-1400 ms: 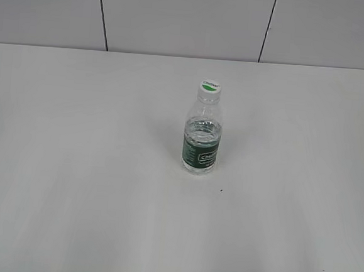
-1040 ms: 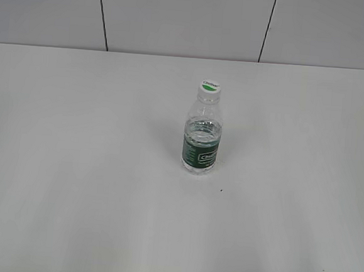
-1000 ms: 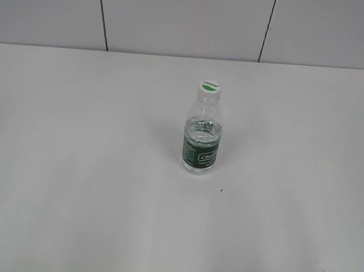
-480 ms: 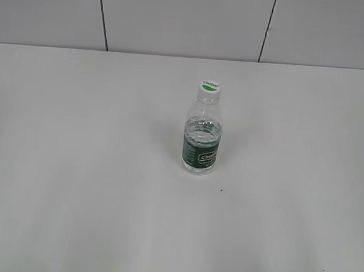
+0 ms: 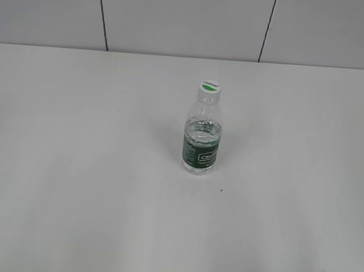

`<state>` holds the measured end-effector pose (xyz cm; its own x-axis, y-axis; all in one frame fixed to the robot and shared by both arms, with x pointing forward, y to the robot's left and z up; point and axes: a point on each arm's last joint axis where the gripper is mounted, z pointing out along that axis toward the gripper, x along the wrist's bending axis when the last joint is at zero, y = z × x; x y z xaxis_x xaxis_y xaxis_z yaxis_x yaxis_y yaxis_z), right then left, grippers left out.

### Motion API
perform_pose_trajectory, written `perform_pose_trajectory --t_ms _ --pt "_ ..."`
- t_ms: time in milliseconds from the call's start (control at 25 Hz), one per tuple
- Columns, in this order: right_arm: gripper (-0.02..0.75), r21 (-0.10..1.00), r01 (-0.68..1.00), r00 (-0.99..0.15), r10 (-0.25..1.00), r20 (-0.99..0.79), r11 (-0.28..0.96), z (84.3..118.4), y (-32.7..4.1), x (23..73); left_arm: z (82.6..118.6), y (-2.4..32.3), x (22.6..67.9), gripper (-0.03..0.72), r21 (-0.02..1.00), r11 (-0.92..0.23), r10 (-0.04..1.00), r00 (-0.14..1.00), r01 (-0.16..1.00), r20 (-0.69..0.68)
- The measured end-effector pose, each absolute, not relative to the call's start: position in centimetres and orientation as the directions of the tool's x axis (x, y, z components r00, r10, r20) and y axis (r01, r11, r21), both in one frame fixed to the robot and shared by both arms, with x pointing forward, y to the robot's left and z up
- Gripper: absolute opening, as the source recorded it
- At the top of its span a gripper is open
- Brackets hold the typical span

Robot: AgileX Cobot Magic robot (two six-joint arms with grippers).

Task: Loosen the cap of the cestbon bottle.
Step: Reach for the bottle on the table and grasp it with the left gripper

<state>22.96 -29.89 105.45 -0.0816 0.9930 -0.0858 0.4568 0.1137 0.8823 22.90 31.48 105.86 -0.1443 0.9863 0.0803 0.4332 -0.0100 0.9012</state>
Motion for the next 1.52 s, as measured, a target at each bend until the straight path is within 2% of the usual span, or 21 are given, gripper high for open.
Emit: perform_pose_trajectory --t_ms 1120,1400,1520 --pt "0.587 0.882 0.457 -0.082 0.993 -0.086 0.114 105.45 -29.89 22.96 105.9 31.61 22.9 0.291 0.902 -0.019 0.984 -0.154 0.432 0.094" --pt "0.587 0.882 0.457 -0.082 0.993 -0.086 0.114 105.45 -29.89 22.96 105.9 31.61 22.9 0.461 0.902 -0.019 0.984 -0.154 0.432 0.094" --pt "0.587 0.882 0.457 -0.082 0.993 -0.086 0.114 105.45 -29.89 22.96 106.02 31.6 22.93 0.484 0.907 -0.021 0.984 -0.153 0.42 0.093"
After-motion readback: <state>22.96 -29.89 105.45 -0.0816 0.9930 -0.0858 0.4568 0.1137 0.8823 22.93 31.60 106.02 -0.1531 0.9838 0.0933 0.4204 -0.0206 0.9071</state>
